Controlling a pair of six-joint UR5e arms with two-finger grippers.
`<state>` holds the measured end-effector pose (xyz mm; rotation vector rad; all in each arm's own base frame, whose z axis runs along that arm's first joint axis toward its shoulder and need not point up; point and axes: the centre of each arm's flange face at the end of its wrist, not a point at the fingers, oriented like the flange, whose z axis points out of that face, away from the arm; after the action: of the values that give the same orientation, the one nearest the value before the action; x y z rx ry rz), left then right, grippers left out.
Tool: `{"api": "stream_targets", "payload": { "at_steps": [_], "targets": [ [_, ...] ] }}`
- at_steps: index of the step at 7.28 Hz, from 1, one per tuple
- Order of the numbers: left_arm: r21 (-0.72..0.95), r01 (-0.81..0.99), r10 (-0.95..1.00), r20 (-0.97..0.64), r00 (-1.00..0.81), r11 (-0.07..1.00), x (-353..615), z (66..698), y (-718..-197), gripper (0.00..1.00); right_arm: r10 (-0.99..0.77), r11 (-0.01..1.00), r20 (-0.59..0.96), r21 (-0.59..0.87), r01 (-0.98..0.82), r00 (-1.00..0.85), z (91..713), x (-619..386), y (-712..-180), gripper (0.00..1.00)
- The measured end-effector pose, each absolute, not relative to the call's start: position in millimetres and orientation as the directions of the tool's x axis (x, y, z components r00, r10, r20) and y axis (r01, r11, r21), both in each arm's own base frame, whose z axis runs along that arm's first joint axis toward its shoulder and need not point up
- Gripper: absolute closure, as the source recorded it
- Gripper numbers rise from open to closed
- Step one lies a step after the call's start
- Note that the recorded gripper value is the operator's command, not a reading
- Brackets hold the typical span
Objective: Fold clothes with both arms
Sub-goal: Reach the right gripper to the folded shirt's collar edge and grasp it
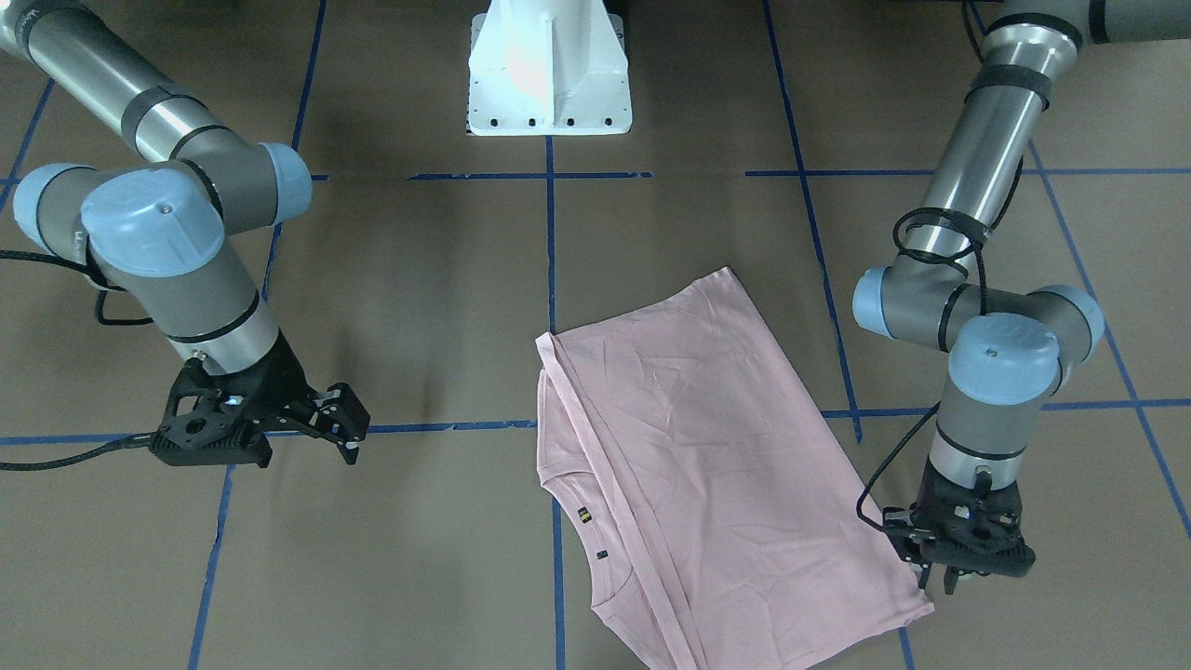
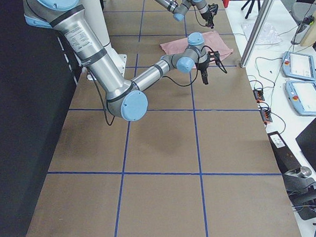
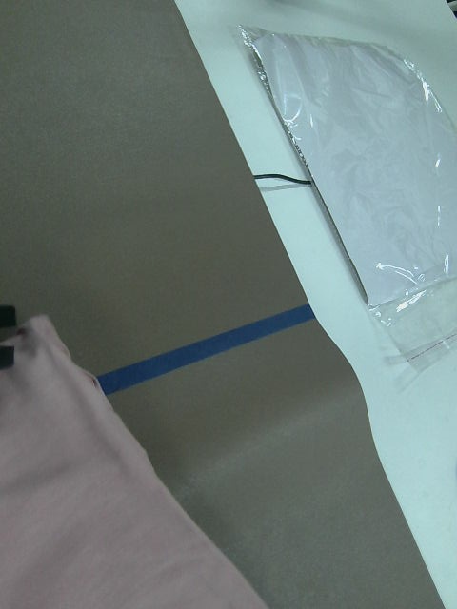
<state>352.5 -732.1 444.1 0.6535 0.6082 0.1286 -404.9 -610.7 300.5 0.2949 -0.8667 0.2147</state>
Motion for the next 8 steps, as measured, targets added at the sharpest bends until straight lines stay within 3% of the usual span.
{"api": "stream_targets", "payload": {
  "at_steps": [2,4,8],
  "targets": [
    [0.603,0.078,0.343,-0.55,0.761,0.794,338,432,-718,0.0,0.161,0.926,0.799,0.082,-0.369,0.58,256,-472,-587,0.45],
    [0.607,0.085,0.352,-0.563,0.748,0.791,335,425,-713,0.0,0.215,0.915,0.785,0.046,-0.4,0.582,235,-536,-560,0.55],
    [0.611,0.086,0.359,-0.567,0.742,0.787,338,422,-711,0.0,0.214,0.924,0.731,0.064,-0.377,0.648,201,-608,-533,0.59]
  ]
}}
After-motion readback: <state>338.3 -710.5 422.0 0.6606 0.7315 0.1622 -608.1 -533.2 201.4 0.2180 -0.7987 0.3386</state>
